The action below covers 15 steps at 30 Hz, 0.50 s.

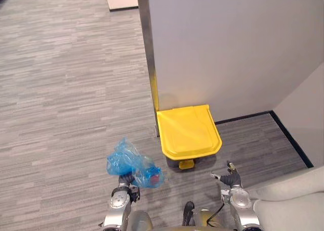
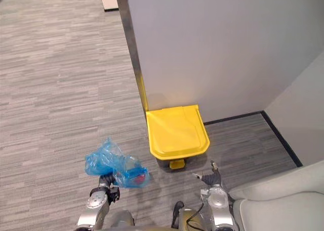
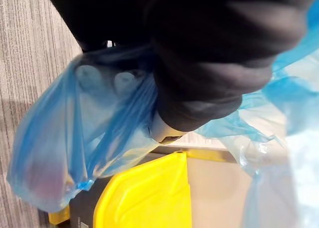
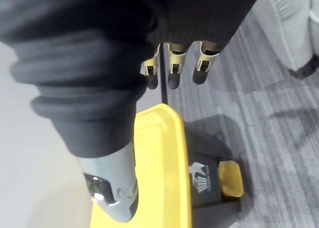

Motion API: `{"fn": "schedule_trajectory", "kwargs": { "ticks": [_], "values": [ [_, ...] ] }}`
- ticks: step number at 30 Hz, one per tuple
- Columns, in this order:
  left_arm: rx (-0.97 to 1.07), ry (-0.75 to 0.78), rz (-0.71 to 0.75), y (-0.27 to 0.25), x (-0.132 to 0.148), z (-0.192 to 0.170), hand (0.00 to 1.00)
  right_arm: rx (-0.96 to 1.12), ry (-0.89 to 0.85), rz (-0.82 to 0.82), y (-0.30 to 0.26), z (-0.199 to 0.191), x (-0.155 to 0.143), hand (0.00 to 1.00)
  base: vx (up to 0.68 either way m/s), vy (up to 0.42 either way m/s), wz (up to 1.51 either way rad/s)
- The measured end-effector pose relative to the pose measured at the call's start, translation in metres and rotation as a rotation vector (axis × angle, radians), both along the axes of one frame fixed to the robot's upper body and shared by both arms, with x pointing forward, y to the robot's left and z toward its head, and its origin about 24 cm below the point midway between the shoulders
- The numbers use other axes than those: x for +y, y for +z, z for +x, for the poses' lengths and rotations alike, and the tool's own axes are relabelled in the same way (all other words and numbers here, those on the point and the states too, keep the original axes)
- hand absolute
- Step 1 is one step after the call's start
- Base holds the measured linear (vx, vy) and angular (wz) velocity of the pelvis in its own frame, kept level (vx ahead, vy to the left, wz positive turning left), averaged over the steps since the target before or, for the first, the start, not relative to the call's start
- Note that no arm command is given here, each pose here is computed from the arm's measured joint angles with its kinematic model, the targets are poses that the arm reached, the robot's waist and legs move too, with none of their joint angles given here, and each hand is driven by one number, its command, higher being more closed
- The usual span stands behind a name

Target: Gather rubbish on tea table into small bin, then transfer packed bag to large trash can.

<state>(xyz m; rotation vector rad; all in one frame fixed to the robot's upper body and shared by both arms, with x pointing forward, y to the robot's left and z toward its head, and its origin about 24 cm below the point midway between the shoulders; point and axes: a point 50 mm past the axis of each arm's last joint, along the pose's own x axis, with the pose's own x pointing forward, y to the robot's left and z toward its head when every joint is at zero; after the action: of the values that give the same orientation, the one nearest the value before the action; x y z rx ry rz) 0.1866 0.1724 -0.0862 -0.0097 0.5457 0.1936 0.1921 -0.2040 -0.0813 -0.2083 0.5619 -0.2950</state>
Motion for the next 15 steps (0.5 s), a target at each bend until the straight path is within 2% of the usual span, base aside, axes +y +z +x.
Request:
{"fn": "schedule_trajectory", "kwargs": {
  "ticks": [9, 15],
  "values": [
    [0.031, 0.014, 0.015, -0.005, 0.011, -0.008, 1.0, 0.012, -0.083, 0.014, -0.004, -0.01, -0.005, 0.0, 0.14, 0.114, -0.1],
    [0.089, 0.037, 0.041, -0.014, 0.024, -0.021, 1.0, 0.066, -0.097, 0.024, -0.014, -0.015, -0.007, 0.0, 0.04, 0.023, -0.11]
  ]
}}
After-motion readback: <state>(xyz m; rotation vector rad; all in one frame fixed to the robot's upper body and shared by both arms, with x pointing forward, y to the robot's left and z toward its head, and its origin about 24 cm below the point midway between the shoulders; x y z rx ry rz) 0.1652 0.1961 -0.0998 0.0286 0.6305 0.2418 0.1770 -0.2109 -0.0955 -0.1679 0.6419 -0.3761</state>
